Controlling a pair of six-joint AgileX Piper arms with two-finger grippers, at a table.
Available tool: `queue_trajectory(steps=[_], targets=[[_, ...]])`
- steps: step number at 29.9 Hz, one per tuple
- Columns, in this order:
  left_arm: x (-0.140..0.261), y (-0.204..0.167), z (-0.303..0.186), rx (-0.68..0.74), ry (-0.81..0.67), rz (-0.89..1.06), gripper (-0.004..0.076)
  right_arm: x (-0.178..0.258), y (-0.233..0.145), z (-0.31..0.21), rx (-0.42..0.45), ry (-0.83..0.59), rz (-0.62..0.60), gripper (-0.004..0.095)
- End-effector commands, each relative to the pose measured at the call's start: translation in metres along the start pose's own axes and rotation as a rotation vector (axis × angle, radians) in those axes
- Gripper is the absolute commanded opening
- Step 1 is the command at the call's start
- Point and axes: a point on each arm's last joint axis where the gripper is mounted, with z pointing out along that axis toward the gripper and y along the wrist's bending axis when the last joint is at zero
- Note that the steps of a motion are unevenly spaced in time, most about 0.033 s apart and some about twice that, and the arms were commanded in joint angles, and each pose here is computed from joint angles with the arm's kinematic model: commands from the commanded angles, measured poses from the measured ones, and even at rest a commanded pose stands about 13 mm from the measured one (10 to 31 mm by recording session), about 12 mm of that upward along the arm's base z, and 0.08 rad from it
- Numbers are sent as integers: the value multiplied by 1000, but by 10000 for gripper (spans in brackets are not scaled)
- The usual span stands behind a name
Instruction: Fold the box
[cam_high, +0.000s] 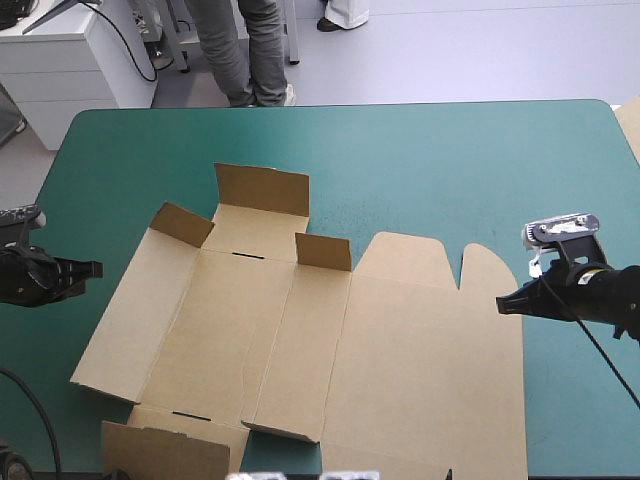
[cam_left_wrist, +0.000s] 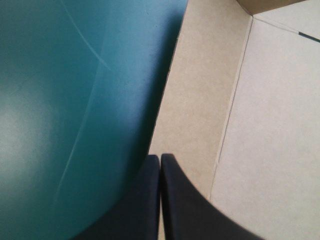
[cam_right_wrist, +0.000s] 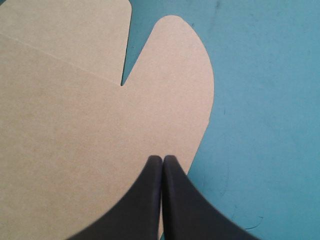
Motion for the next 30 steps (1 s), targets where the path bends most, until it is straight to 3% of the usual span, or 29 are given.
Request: queue_trajectory(steps=[1,5,10,12,24,30], targets=[[-8,-2,-11,-17,-80,12,-6,-9,-1,-10,12,-96,-3,-19],[-5,4,-11,-85,-42,43,70,-9,-1,-10,11,-97,-5,-20],[0,9,-9,-118,36,59,388,-9,-1,-10,12,-99,-4,-21],[-1,10,-3,-91,59,40,454,-10,-1,-10,13,-101,-7,-21],[-6,27,58,102,294,25,457,-9,-1,-10,12,-98,-8,-21],[-9,31,80,184,326,3,457,-9,-1,-10,12,-94,-9,-21]])
